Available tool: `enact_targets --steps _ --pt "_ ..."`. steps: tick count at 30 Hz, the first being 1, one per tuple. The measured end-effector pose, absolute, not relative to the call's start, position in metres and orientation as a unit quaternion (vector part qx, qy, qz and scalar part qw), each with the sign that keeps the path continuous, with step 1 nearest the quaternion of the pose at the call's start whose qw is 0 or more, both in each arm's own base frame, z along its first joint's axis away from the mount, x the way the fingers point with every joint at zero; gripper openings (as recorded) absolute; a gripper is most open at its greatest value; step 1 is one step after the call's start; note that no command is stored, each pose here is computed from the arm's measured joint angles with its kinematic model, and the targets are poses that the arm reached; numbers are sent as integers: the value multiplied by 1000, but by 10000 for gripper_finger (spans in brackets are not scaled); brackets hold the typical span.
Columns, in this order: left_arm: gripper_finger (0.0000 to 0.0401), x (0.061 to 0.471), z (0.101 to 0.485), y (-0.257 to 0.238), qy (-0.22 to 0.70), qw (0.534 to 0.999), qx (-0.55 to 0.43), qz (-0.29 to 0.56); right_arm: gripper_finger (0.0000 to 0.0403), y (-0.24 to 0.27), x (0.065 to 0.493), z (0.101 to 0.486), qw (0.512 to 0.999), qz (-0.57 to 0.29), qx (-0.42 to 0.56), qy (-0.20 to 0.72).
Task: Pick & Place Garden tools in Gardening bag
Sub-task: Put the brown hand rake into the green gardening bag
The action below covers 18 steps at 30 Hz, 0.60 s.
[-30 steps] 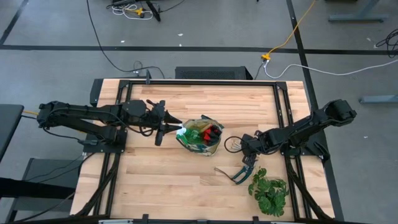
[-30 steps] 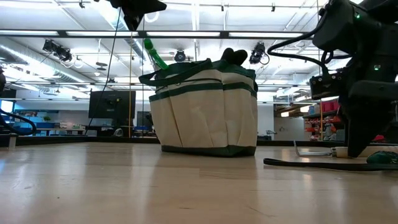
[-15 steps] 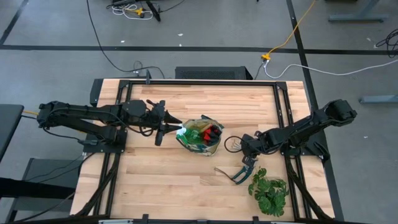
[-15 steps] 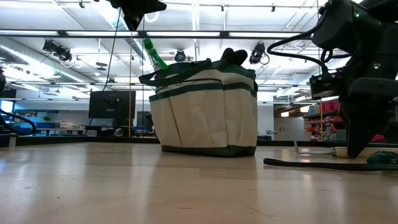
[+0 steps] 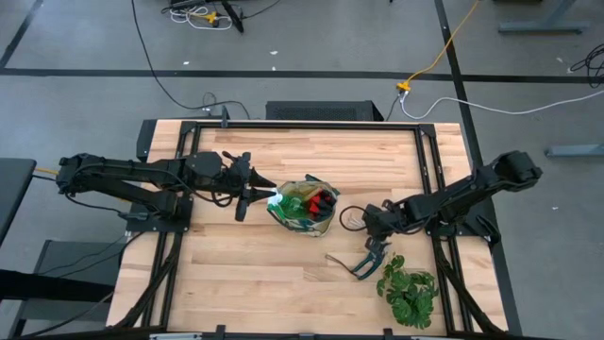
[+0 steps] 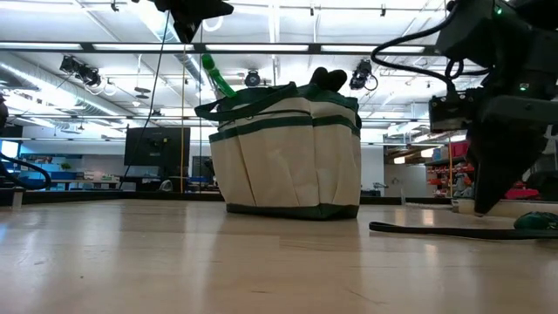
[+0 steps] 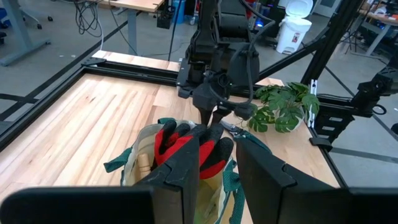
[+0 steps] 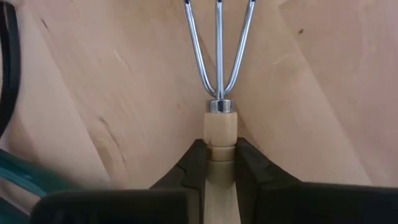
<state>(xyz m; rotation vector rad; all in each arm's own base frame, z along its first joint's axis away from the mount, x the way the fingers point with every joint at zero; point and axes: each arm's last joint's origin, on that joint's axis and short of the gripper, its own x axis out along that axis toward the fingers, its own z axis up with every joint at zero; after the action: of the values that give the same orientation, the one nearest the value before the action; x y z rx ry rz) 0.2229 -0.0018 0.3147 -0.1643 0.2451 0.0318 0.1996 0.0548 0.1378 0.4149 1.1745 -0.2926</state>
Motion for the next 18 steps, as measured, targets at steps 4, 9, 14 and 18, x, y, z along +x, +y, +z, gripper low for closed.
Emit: enact_targets --steps 4,9,14,18 --pt "112 223 315 -1 122 989 -82 20 41 54 200 142 811 -137 193 535" --pt "112 223 315 -1 122 989 -82 21 41 52 198 152 831 -141 182 507" --pt "112 223 315 -1 122 989 -82 21 41 50 197 164 854 -146 176 467" --pt "112 223 315 -1 122 989 -82 21 41 48 193 175 870 -147 176 437"
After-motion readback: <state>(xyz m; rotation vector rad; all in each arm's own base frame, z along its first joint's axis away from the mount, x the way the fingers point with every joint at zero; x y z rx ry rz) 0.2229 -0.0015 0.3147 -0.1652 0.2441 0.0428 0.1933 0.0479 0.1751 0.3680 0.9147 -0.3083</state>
